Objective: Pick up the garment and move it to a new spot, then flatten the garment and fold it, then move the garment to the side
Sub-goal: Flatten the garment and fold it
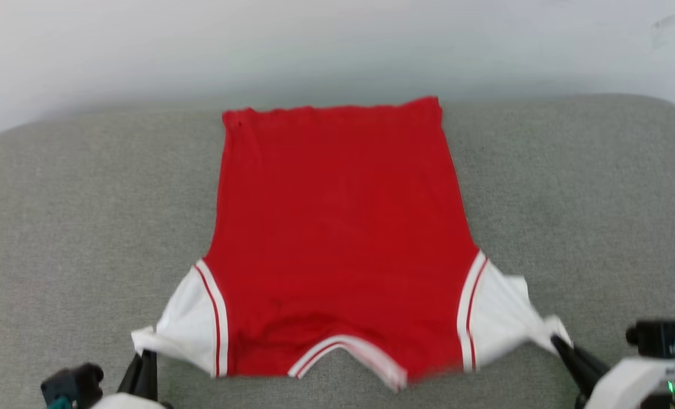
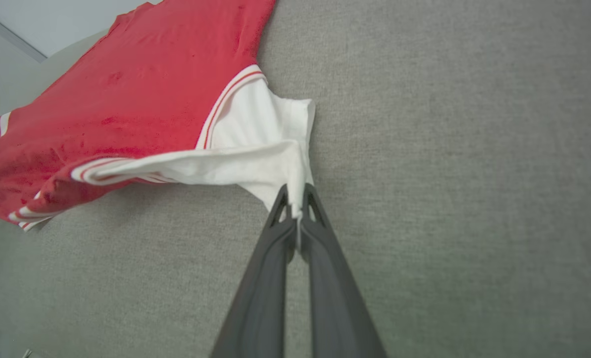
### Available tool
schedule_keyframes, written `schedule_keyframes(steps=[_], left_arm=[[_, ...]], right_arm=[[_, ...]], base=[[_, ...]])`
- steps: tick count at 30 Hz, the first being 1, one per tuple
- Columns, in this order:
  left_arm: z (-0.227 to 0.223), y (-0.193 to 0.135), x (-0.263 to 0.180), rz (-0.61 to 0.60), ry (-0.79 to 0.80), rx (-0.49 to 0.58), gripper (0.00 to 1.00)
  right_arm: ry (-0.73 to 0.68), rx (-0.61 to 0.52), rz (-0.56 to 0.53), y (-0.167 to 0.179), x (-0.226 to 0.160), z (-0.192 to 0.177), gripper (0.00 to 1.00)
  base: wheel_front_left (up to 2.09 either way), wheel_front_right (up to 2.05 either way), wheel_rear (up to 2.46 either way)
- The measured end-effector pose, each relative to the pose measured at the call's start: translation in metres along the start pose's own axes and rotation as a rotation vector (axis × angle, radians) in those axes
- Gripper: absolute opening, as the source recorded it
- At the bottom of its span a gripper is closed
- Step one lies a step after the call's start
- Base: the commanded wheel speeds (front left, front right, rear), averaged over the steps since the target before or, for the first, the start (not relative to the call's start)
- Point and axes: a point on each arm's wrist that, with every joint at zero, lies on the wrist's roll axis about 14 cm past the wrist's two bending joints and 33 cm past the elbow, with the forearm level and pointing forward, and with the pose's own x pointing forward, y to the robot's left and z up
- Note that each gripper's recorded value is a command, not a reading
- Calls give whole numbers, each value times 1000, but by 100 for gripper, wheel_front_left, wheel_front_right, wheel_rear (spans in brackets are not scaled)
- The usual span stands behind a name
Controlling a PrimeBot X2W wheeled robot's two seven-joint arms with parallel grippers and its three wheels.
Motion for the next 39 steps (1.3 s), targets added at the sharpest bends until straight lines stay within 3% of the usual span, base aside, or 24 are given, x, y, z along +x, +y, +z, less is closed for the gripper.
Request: schedule_keyframes(steps=[8, 9, 10, 16, 22, 26, 31, 39], left_arm=[[-17, 7, -41, 35, 56, 24, 0], [-18, 8, -44, 38, 58, 24, 0], [-18, 6, -46, 33, 57, 24, 0], [-5, -10, -48, -6, 7, 47, 0], [20, -25, -34, -34, -68, 61, 0], [28, -34, -24, -52, -99, 63, 0], [34, -46, -8, -84, -128, 53, 0], [33, -53, 21, -118, -143, 64, 0]], right_arm=[[176, 50, -61, 3, -49, -63, 0], [194, 52, -65, 4, -53, -68, 33], [207, 60, -69, 5, -56, -71, 100], [147, 16, -60, 14, -48, -45, 100], [-55, -31, -79, 5, -8, 35, 100], [-104, -26, -96, -10, 30, 79, 100], [-63, -18, -89, -20, 90, 121, 100], [181, -40, -45, -3, 187, 136, 100]], base=[[0, 0, 0], [0, 0, 0], [0, 0, 0], [0, 0, 0], [0, 0, 0], [0, 0, 0], [0, 0, 0], [0, 0, 0]])
